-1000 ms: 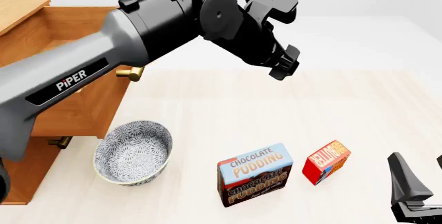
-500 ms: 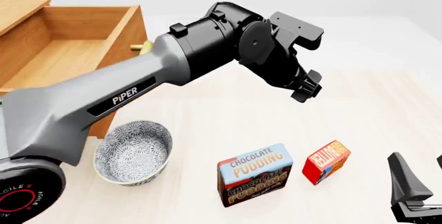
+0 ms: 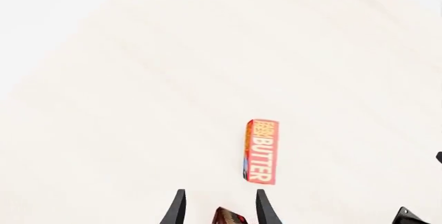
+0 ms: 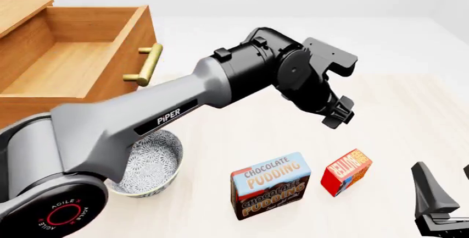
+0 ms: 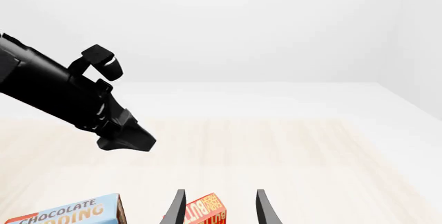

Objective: Put the butter at the back in the top drawer of the cabinet and close it.

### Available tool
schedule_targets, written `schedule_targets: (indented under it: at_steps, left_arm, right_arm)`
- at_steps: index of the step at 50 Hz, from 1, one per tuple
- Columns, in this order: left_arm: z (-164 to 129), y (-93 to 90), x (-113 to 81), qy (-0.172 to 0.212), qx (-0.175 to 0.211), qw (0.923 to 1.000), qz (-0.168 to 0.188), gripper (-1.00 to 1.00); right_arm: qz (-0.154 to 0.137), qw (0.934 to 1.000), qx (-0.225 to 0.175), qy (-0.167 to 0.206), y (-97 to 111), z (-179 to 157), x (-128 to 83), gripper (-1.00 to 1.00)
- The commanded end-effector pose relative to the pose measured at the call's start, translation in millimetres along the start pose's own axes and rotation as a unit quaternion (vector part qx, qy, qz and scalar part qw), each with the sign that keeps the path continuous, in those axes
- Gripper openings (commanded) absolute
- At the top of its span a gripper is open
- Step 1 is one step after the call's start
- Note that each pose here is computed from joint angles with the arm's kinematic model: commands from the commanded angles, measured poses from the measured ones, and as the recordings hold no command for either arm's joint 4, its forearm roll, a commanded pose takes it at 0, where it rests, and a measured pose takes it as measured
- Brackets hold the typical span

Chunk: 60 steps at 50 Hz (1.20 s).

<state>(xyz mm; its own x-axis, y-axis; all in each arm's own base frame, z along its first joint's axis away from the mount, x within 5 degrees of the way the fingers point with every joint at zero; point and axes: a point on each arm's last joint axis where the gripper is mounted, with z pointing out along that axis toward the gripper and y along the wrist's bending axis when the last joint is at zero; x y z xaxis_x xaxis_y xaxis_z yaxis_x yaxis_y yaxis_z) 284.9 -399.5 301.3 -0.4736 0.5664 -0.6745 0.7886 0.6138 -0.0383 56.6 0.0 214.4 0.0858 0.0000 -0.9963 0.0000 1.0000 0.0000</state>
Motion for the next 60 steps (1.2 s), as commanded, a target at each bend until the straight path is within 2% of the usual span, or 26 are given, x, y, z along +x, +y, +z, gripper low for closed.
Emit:
schedule_targets:
  at_steps: [1,18,34,60]
  left_arm:
    - [12,-8.0,3.7,0.011,0.005,0.9999,-0.006,1.0]
    - [30,-17.2,7.9,0.023,0.01,0.9997,-0.005,1.0]
    - [50,-35.4,13.5,0.037,0.02,0.9991,-0.003,1.0]
    - [69,-43.6,22.5,0.051,0.023,0.9985,-0.004,1.0]
  right_arm:
    - [0.0,1.0,0.0,0.0,0,0,0,1.0]
    - [0.0,1.0,0.0,0.0,0,0,0,1.0]
    - [0.0,1.0,0.0,0.0,0,0,0,1.0]
    - [0.0,1.0,0.0,0.0,0,0,0,1.0]
